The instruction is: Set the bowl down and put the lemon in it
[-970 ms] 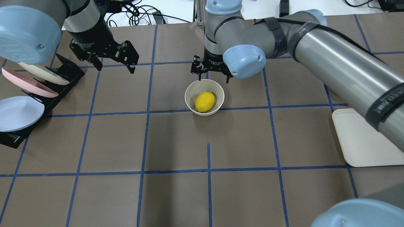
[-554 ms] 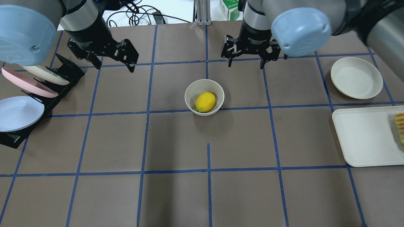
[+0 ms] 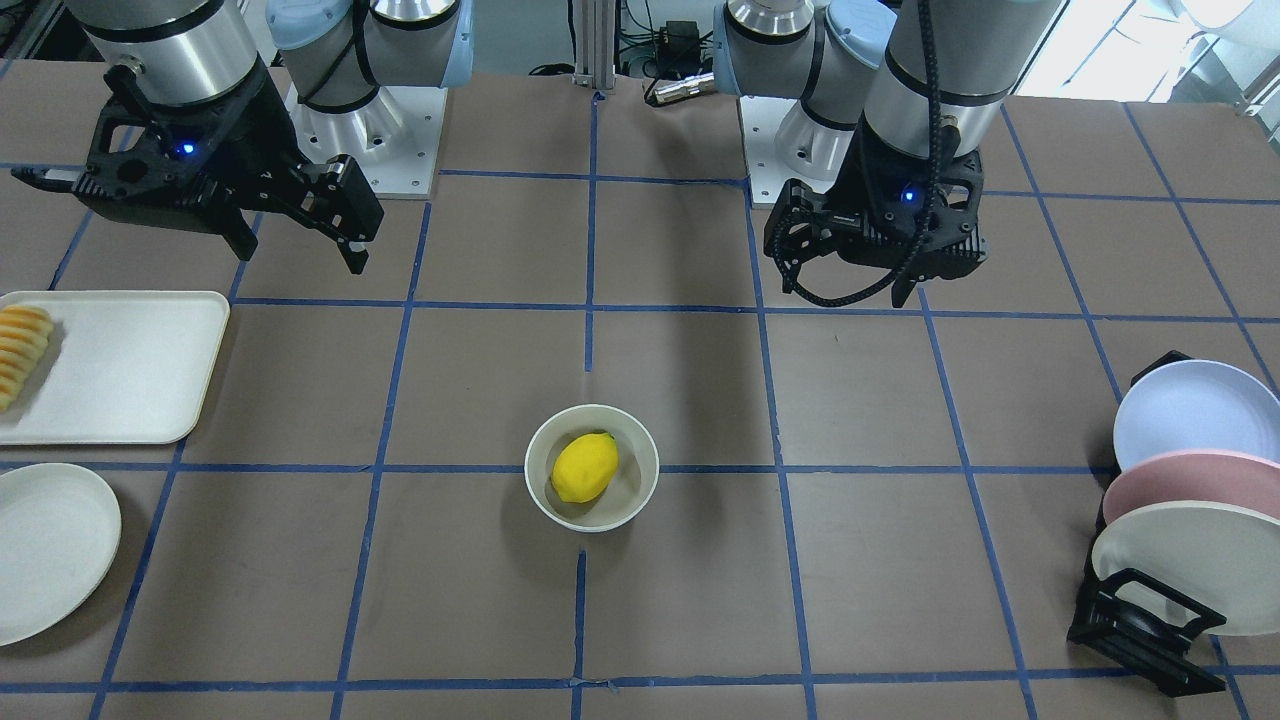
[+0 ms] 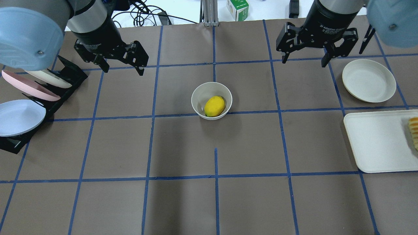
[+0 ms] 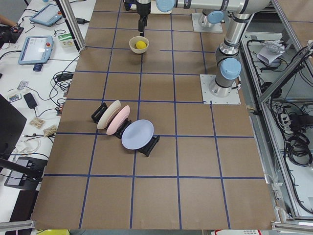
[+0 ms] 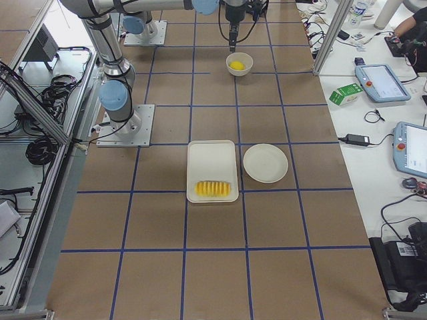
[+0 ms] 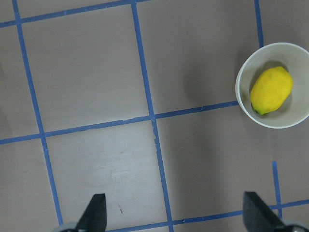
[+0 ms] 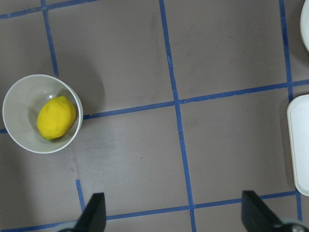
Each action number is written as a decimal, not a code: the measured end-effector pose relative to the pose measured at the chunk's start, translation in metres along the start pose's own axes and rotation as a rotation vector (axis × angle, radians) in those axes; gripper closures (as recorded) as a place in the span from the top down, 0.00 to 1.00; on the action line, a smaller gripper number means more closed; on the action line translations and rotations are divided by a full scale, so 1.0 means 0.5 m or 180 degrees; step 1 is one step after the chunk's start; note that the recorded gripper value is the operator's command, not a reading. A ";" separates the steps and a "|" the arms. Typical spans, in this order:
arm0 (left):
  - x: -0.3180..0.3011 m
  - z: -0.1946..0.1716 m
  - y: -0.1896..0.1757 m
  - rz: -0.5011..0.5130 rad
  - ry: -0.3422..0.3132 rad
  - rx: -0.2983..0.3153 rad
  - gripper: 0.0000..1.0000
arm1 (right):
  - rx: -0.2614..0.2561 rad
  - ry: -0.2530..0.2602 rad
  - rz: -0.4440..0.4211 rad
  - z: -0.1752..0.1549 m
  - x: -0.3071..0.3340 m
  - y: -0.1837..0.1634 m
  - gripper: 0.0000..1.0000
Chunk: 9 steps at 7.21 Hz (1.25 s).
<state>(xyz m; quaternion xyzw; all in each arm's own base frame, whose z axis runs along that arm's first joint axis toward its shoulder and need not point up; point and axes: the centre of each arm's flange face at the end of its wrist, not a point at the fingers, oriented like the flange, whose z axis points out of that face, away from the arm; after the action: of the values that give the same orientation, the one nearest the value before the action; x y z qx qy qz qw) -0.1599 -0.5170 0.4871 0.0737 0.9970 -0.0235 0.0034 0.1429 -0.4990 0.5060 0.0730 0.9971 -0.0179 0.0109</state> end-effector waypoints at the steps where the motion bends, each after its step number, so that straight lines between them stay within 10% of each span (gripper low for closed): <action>1: -0.002 0.009 -0.006 -0.0006 0.0004 -0.0022 1.00 | -0.0028 0.0047 -0.0037 0.015 0.012 0.014 1.00; 9: -0.020 0.014 -0.009 -0.0062 0.0000 -0.0040 1.00 | -0.0107 0.0070 -0.0164 0.029 0.038 0.031 1.00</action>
<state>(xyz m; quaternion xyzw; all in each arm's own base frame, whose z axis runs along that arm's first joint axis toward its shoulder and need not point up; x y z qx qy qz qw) -0.1506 -0.5234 0.4803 0.0640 0.9978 -0.0172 0.0037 0.1266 -0.4817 0.4905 0.0473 0.9989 -0.0006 0.0007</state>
